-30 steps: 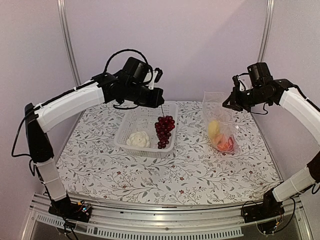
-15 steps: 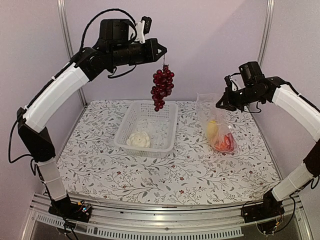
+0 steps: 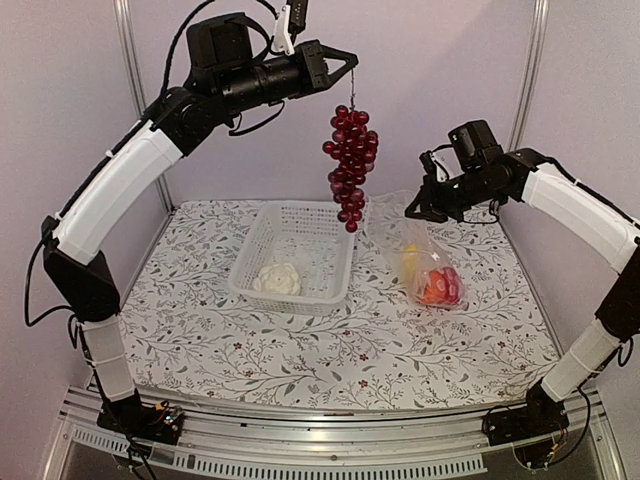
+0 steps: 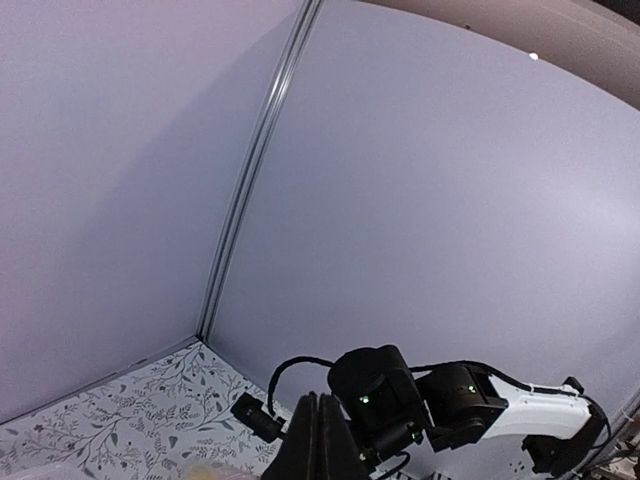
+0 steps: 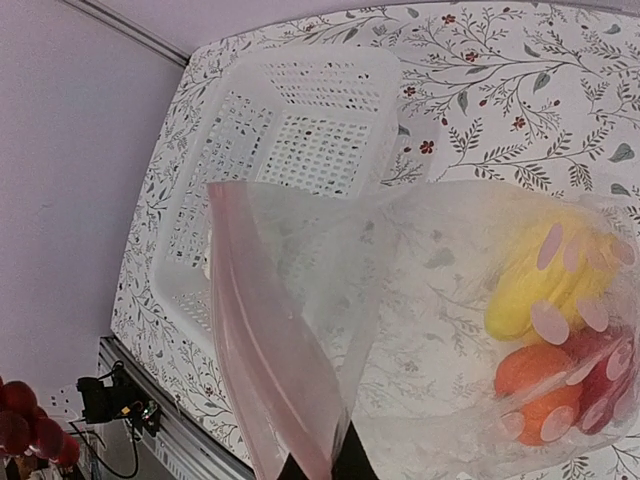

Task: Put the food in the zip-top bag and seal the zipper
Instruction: Place the fake fruit in the zipper food storage bag.

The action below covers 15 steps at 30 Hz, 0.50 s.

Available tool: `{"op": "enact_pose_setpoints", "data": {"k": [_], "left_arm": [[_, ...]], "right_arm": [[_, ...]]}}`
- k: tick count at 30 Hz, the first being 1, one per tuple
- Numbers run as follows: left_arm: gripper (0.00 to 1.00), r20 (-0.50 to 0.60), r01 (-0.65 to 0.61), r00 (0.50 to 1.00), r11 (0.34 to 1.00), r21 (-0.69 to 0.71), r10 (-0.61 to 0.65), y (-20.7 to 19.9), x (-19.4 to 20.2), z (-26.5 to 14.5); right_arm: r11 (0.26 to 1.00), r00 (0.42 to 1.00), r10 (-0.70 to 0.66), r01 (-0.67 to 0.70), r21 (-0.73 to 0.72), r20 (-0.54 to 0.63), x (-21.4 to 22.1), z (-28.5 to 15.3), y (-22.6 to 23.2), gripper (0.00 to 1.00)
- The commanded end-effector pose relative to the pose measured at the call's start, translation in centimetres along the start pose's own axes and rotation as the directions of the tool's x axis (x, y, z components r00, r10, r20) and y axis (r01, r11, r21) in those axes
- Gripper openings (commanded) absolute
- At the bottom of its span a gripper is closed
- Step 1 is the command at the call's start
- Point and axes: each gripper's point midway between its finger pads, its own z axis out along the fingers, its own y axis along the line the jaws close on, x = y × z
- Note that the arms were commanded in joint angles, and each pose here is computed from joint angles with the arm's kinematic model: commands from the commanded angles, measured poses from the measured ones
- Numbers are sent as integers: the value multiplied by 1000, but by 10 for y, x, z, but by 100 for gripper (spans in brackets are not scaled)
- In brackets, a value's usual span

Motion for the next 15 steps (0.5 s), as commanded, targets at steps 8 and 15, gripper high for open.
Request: {"op": "enact_pose_setpoints", "data": {"k": [8,15], "left_arm": [[0,10,-2,1000,985,172,0,-43,20,27],[0,-74,2,997,993,120,7,-23,64,46]], "right_arm": [[993,1000,8,-7,-121,6,-7,-9,53,0],[995,999,6,-3,-104,31,-9,-30,55,0]]}}
